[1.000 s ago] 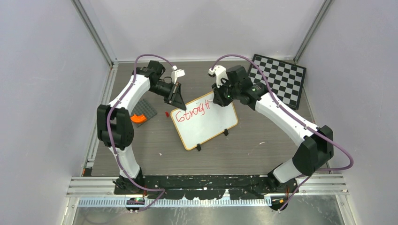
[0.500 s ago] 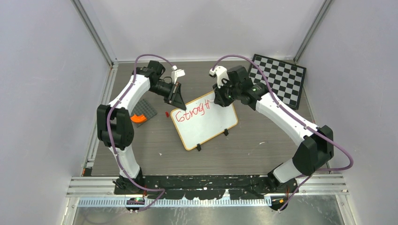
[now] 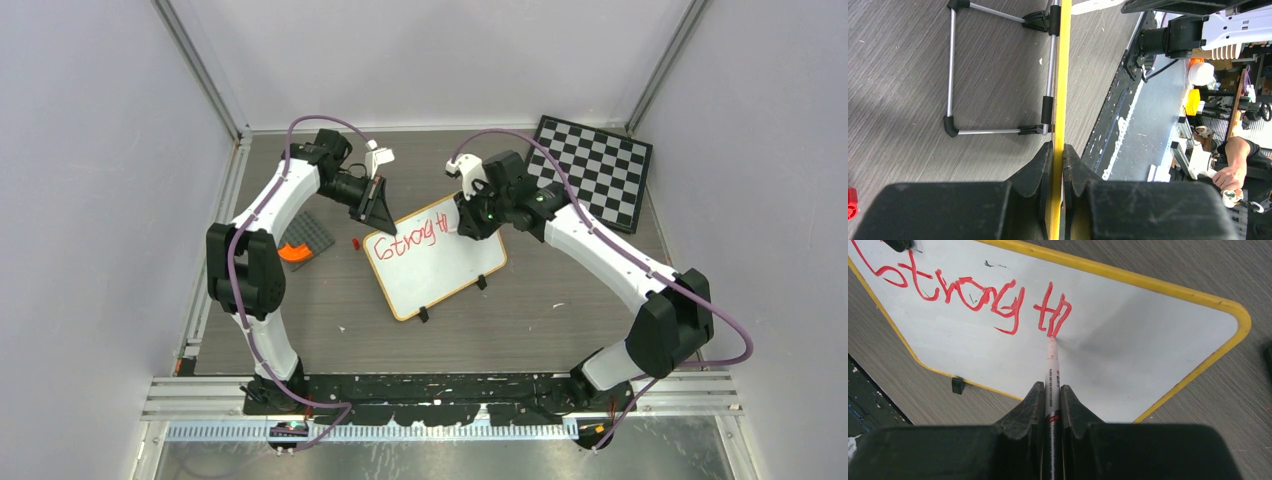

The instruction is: Write a sentence on the whiteboard

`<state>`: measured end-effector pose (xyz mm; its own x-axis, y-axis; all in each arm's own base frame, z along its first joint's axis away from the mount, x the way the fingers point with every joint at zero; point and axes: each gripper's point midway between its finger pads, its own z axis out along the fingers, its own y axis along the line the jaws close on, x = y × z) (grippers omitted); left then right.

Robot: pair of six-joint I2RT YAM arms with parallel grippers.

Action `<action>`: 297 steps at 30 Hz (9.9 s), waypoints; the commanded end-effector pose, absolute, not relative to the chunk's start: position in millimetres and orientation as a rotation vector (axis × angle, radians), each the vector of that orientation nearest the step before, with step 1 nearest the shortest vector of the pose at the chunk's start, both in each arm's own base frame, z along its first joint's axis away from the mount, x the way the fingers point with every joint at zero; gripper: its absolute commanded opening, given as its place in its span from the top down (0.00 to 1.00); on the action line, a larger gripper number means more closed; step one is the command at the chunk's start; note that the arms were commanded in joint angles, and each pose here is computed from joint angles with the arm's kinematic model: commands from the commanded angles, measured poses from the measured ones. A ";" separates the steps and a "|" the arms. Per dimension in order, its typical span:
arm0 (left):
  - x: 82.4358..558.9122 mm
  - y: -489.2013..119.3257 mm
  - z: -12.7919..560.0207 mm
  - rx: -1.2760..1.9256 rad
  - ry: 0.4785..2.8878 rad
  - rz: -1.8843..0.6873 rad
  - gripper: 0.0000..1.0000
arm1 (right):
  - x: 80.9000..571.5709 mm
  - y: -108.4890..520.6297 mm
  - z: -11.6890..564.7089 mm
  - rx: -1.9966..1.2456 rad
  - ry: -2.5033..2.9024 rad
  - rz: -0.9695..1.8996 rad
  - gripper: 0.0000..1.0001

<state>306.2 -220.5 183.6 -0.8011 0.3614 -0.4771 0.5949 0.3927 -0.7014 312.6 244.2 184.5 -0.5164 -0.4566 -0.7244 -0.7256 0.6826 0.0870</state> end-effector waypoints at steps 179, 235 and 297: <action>302.8 -216.8 175.1 0.901 2.454 -1.325 1.00 | 336.2 223.0 210.2 -0.862 2.151 0.438 1.00; 301.6 -216.4 173.1 0.891 2.459 -1.321 1.00 | 345.5 207.7 202.3 -0.824 2.173 0.415 1.00; 300.5 -215.3 172.3 0.895 2.458 -1.312 1.00 | 329.7 196.3 206.1 -0.900 2.205 0.411 1.00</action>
<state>305.0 -220.1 180.8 -0.7910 0.3889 -0.4724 0.6050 0.3813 -0.6990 333.5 196.6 183.0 -0.5553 -0.4723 -0.6845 -0.6780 0.7338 0.0436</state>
